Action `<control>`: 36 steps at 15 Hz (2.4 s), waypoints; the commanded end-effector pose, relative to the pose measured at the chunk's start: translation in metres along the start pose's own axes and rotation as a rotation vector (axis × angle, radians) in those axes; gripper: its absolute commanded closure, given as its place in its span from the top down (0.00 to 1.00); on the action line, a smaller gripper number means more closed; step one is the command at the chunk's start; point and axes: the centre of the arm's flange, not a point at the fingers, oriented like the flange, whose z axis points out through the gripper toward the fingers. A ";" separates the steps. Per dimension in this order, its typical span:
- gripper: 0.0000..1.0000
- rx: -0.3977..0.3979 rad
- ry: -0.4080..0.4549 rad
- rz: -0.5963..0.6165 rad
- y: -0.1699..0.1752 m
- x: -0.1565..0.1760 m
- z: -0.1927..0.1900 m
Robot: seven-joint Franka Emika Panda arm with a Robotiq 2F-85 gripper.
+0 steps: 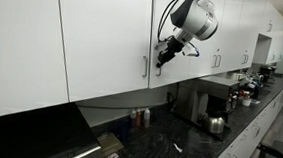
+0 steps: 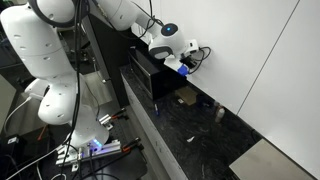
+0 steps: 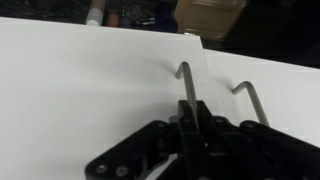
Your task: Open the right cabinet door
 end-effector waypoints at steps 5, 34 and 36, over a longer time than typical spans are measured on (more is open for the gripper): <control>0.03 0.135 -0.024 0.001 0.025 -0.031 -0.041; 0.03 0.125 0.023 0.067 0.055 -0.126 -0.107; 0.03 0.122 0.022 0.071 0.058 -0.131 -0.110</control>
